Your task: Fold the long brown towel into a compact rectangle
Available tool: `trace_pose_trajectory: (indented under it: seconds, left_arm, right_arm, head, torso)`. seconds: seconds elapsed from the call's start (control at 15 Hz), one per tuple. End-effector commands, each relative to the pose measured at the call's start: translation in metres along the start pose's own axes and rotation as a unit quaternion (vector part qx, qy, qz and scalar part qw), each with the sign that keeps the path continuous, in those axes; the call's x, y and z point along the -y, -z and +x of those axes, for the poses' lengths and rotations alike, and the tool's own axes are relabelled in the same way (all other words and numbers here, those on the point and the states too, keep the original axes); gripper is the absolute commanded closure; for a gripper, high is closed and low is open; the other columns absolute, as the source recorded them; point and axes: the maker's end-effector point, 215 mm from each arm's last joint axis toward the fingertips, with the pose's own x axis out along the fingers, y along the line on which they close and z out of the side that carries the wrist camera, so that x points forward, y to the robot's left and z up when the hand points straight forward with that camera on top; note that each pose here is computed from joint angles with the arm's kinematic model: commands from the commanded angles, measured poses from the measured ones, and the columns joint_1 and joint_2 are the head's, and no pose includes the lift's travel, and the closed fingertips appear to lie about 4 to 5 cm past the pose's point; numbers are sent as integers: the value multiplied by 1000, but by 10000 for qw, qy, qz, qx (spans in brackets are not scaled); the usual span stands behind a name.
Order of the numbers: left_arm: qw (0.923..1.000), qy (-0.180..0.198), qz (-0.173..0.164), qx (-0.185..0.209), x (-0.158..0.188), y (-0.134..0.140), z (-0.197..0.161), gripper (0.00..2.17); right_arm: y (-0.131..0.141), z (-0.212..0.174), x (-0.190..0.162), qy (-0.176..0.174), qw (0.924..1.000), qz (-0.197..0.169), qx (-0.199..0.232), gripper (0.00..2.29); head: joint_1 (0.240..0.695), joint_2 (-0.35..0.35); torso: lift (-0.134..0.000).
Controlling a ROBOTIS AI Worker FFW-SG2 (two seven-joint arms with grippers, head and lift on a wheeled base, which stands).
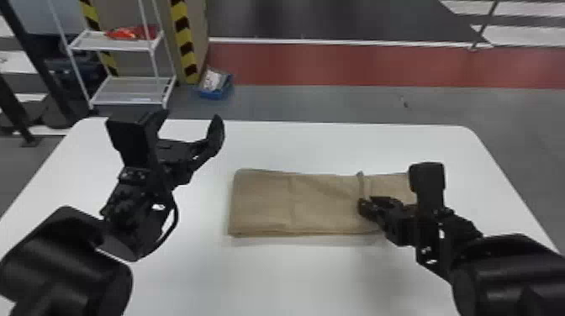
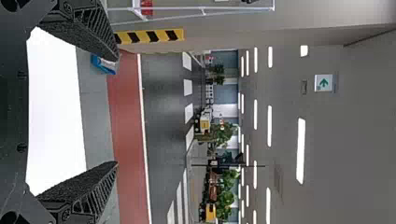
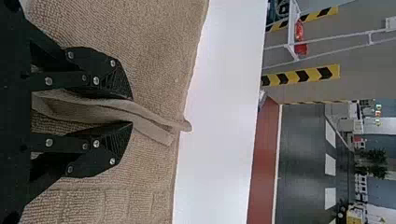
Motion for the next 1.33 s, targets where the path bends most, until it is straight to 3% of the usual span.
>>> trace_pose_trajectory:
  seconds: [0.0,0.07,0.2,0.33,0.4,0.47,0.53,0.6,0.8,0.93,1.27]
  left_arm:
    - [10000,1,-8,-29,0,2,0,110]
    - [10000,3,-16,-38,0,3,-1,110]
    - [10000,12,-41,-57,1,5,-2,110]
    - [10000,20,-36,-74,1,6,-4,110]
    - [10000,28,-37,-73,1,5,-4,110]
    - [10000,23,-34,-80,1,5,-4,110]
    - [10000,25,-32,-88,2,5,-4,110]
    - [9999,28,-29,-96,2,6,-4,110]
    - [9999,38,-32,-104,3,6,-5,110]
    - [9999,34,-43,-108,3,7,-6,110]
    - [9999,30,-40,-129,2,9,-8,110]
  right_arm:
    - [3,1,0,72,9998,-170,-92,846]
    - [2,0,0,100,9996,-233,-94,846]
    - [5,-1,-5,130,9990,-377,-181,1143]
    - [3,-2,-3,178,9990,-390,-158,1139]
    - [0,-4,-1,233,9987,-429,-135,1126]
    - [-5,-4,-5,225,9986,-465,-80,920]
    - [-5,-6,-1,313,9982,-503,-62,545]
    - [-6,-6,-2,315,9981,-528,-60,515]
    - [-7,-7,-2,333,9977,-592,-52,525]
    - [-7,-6,-1,330,9977,-584,-83,765]
    - [-2,-6,-2,291,9981,-511,-169,768]
  head:
    - [695,-30]
    - [695,-30]
    - [695,-30]
    - [695,-29]
    - [695,-28]
    - [695,-29]
    - [695,-30]
    - [695,-30]
    - [695,-31]
    - [695,-31]
    - [695,-30]
  torso:
    - [-124]
    - [-124]
    - [-124]
    - [-124]
    - [-124]
    - [-124]
    - [-124]
    - [-124]
    - [-124]
    - [-124]
    - [-124]
